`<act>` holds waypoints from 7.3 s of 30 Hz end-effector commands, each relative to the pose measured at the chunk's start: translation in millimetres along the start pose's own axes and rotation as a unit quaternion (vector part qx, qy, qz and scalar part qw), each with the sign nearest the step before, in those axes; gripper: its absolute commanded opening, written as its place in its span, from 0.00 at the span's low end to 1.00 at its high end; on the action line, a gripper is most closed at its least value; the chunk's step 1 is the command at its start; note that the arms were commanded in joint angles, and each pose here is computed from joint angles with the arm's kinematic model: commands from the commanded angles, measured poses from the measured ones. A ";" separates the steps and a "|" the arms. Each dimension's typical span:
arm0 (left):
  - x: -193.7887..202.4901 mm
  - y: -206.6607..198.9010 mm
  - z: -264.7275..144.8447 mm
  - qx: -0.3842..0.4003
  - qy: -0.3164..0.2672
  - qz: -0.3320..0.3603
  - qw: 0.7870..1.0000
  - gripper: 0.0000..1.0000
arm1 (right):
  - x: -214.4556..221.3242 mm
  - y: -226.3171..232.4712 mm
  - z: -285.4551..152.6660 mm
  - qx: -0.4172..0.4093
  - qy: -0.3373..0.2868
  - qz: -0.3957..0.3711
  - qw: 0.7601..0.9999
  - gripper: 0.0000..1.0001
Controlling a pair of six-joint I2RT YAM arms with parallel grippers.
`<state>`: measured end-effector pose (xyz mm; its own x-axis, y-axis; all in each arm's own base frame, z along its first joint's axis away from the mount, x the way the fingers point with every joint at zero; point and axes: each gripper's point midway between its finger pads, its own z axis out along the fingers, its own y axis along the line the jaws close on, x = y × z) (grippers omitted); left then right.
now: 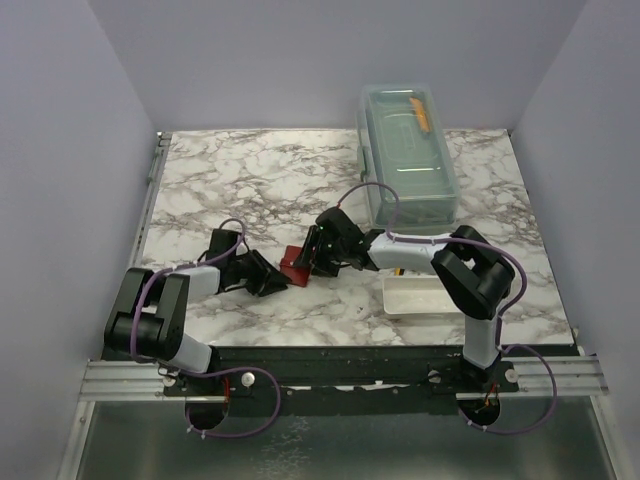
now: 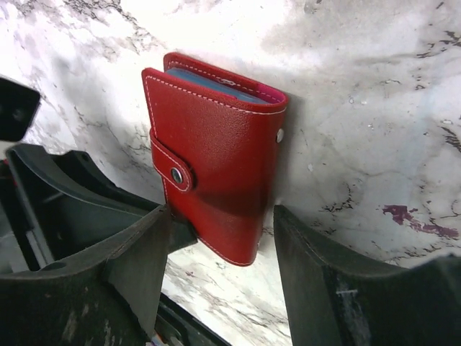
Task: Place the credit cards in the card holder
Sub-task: Open the card holder at the center of the board.
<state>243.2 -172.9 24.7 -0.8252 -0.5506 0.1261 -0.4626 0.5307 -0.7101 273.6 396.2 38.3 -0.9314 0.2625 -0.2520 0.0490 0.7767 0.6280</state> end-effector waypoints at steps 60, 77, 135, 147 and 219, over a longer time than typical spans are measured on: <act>-12.3 27.5 10.3 -0.032 -0.063 -0.011 0.997 0.28 | -6.6 26.3 -0.5 -0.118 0.004 -0.063 0.991 0.43; -9.2 7.0 -17.8 0.008 -0.107 0.032 0.994 0.46 | -26.8 8.9 -8.2 -0.038 -0.058 -0.144 0.987 0.00; -33.4 -43.3 14.2 -0.213 -0.168 0.185 0.945 0.59 | -26.9 1.1 -13.7 -0.037 -0.073 -0.152 0.985 0.00; -23.9 -5.0 22.2 -0.239 -0.154 0.172 0.943 0.46 | -25.3 -7.1 -9.3 -0.025 -0.069 -0.146 0.987 0.00; -17.5 40.0 -32.9 -0.259 -0.176 0.115 0.943 0.05 | 41.1 47.5 -28.5 -0.203 0.111 -0.261 0.937 0.60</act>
<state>226.9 -131.0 19.5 -0.8080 -0.5208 -0.2754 -0.4531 0.8481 -0.2746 244.9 416.2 74.5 -0.8429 -0.2429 -0.4802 -0.5265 0.5570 0.6424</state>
